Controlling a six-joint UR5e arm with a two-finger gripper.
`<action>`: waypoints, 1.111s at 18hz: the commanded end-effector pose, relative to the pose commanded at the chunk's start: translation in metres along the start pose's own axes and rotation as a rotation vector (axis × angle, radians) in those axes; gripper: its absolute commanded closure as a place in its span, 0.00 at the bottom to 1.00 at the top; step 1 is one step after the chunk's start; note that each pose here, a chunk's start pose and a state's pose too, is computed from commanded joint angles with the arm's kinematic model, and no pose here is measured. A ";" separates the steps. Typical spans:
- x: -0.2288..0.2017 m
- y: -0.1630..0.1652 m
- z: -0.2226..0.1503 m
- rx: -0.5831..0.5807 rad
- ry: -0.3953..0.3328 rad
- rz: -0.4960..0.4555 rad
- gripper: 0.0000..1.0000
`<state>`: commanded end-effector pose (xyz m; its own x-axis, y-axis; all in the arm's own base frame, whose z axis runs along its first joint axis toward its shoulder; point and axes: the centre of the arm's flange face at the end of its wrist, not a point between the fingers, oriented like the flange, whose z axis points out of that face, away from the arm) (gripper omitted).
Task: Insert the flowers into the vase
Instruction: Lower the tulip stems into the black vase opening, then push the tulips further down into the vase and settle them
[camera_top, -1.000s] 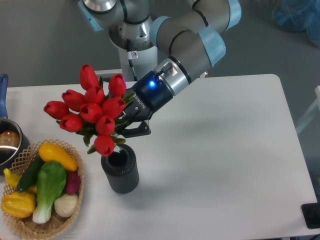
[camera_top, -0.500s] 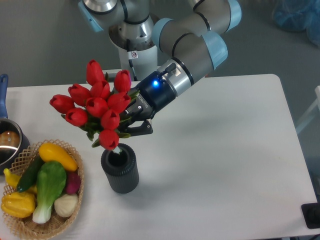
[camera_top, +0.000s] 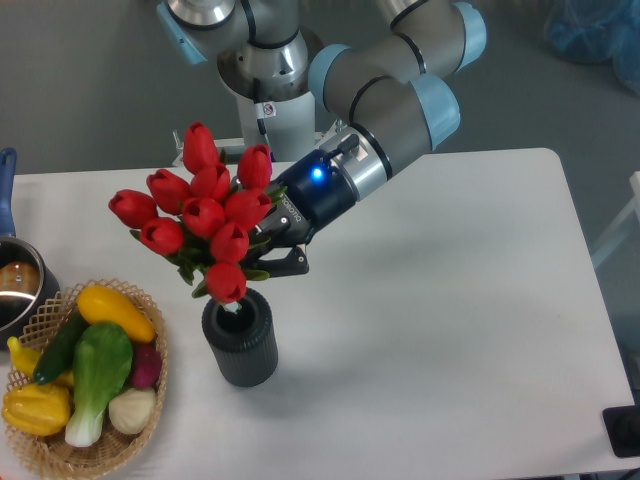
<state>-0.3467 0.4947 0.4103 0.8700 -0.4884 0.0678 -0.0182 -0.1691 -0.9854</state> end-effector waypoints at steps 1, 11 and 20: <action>-0.003 0.004 -0.001 0.000 -0.002 -0.002 0.89; -0.010 0.024 -0.001 -0.002 -0.002 -0.008 0.90; -0.003 0.048 0.002 -0.006 0.006 -0.042 0.90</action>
<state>-0.3492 0.4901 0.3623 0.8672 -0.4857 0.1096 0.0153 -0.1942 -0.9808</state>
